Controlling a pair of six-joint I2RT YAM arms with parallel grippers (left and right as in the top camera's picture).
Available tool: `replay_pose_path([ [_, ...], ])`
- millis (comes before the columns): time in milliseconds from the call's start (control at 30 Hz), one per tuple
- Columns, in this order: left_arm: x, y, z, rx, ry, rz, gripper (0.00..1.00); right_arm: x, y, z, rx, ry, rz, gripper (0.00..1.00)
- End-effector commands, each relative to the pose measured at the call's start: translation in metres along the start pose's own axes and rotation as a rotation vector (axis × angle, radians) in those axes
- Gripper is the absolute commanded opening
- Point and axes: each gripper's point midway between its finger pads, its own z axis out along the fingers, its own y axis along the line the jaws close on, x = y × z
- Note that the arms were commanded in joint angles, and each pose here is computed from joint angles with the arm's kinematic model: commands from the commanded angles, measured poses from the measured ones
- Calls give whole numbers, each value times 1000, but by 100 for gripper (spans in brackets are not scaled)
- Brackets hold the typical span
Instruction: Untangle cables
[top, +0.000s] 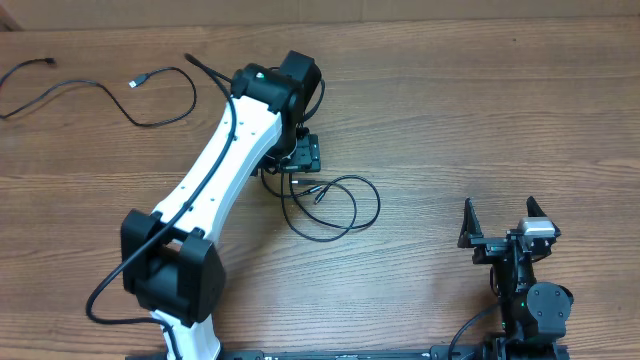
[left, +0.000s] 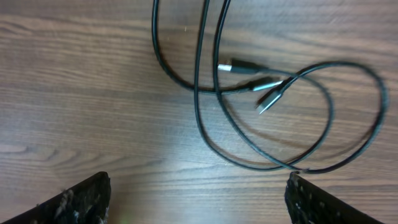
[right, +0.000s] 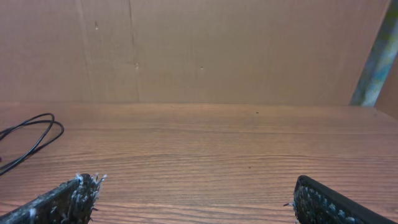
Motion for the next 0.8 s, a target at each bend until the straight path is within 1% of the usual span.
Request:
replay_pose_path([
  [0,4,2,-8,8,-4,27,91,2,0,0,0,-4,6,100],
  [300,25,28,-55,35,-58,-6,92,2,0,0,0,-4,6,100],
  [433,27,45,-64,44,-110,-19,94,2,0,0,0,-4,6,100],
  [500,28,53,-57,46,-108,-46,95,2,0,0,0,-4,6,100],
  [533,29,59,-43,62,-78,-64,96,2,0,0,0,-4,6,100],
  [600,31,54,-25,126,-38,-59,96,2,0,0,0,-4,6,100],
  [700,32,37,4,257,-2,-48,90,2,0,0,0,-4,6,100],
  [767,31,33,24,278,-13,-30,89,2,0,0,0,-4,6,100],
])
